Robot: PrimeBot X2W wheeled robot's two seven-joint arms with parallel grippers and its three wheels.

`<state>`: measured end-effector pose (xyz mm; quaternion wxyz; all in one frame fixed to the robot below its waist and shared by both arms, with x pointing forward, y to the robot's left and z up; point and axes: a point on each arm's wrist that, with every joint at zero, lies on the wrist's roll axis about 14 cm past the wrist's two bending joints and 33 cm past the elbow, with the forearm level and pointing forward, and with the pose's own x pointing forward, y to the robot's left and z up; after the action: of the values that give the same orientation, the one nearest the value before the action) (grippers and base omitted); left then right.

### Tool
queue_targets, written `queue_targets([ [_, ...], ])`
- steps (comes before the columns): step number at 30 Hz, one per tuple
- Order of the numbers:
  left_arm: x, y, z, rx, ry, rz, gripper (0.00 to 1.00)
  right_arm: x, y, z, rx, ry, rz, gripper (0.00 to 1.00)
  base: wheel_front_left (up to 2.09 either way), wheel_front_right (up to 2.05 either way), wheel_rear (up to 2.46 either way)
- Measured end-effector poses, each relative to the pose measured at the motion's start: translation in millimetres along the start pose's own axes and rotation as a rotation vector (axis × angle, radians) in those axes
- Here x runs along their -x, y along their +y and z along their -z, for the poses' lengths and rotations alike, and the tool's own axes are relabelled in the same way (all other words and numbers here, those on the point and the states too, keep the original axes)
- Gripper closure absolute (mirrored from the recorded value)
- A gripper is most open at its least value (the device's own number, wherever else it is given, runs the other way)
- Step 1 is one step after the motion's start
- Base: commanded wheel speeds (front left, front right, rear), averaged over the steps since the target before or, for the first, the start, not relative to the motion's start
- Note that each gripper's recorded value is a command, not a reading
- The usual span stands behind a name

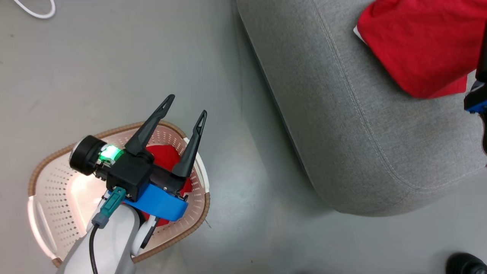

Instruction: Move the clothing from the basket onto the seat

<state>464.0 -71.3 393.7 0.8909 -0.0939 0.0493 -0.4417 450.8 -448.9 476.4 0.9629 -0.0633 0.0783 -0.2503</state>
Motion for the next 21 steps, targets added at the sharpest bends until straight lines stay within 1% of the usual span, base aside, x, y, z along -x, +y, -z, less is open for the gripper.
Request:
queue_targets([
  [5, 5, -3, -10, 0.001, -0.004, -0.025, 0.0, 13, -5, -2, 0.003, -0.002, -0.01, 0.0, 0.0, 0.0, 0.0],
  [9, 12, -7, -19, 0.008, -0.006, -0.052, 0.0, 24, -2, -2, 0.007, -0.004, -0.038, 0.0, 0.0, 0.0, 0.0],
  [12, 16, -8, -33, 0.009, -0.031, -0.081, 0.0, 31, 1, -7, 0.012, -0.017, -0.061, 0.0, 0.0, 0.0, 0.0],
  [21, 47, -12, -60, 0.009, -0.066, -0.183, 0.0, 58, 7, -19, -0.023, -0.076, -0.11, 0.0, 0.0, 0.0, 0.0],
])
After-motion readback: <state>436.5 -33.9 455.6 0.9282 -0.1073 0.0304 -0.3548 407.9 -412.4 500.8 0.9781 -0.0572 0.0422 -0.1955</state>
